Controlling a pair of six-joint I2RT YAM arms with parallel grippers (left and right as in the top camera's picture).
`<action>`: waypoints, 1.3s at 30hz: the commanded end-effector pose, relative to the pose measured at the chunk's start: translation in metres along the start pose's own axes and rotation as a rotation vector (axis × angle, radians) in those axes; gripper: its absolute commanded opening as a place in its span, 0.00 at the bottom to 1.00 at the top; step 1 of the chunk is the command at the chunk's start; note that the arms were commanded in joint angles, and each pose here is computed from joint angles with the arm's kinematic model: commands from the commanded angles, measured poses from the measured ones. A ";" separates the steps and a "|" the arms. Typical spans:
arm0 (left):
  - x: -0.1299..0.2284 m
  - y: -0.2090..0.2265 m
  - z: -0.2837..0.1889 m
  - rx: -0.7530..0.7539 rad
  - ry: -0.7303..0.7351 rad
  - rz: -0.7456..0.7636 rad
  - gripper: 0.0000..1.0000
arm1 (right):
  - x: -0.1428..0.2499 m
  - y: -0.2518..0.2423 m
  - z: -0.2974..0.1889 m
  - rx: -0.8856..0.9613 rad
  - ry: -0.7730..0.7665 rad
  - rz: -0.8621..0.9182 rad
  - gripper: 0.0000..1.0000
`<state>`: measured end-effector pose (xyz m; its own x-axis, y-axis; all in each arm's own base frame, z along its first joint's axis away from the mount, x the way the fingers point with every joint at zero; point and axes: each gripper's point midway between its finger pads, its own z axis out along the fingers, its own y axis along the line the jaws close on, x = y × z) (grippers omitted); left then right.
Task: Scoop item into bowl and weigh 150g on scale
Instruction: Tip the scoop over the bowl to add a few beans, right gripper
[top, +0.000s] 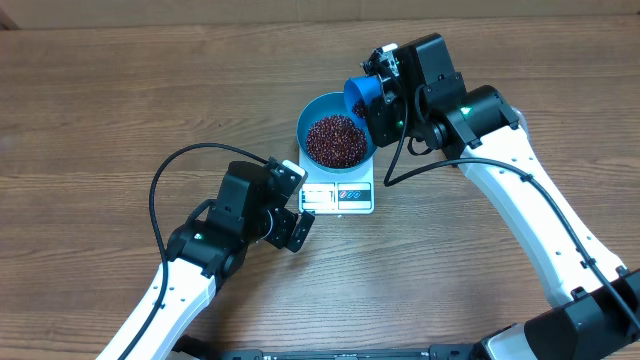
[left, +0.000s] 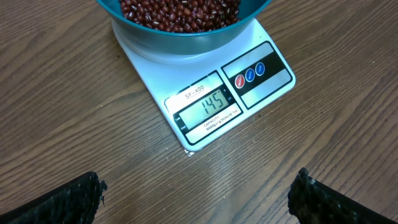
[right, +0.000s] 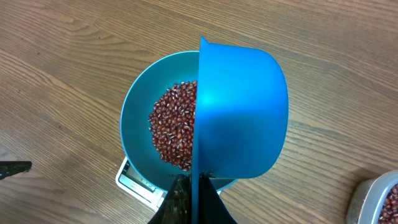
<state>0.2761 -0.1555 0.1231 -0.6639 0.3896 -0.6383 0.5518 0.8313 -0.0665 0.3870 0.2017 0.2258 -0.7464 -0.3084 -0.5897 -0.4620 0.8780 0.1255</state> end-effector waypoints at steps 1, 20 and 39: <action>0.000 -0.001 0.000 0.001 -0.004 -0.013 1.00 | -0.018 0.004 -0.020 0.005 -0.072 -0.051 0.04; 0.000 -0.001 0.000 0.001 -0.004 -0.013 1.00 | -0.012 0.004 -0.020 0.011 -0.045 -0.310 0.04; 0.000 -0.001 0.000 0.001 -0.004 -0.013 1.00 | -0.021 0.013 -0.020 -0.032 -0.090 -0.409 0.04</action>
<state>0.2762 -0.1556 0.1234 -0.6635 0.3894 -0.6389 0.5519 0.8313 -0.0664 0.3865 0.2078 0.2284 -0.5082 -0.6051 -0.6129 -0.7208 0.6883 -0.0819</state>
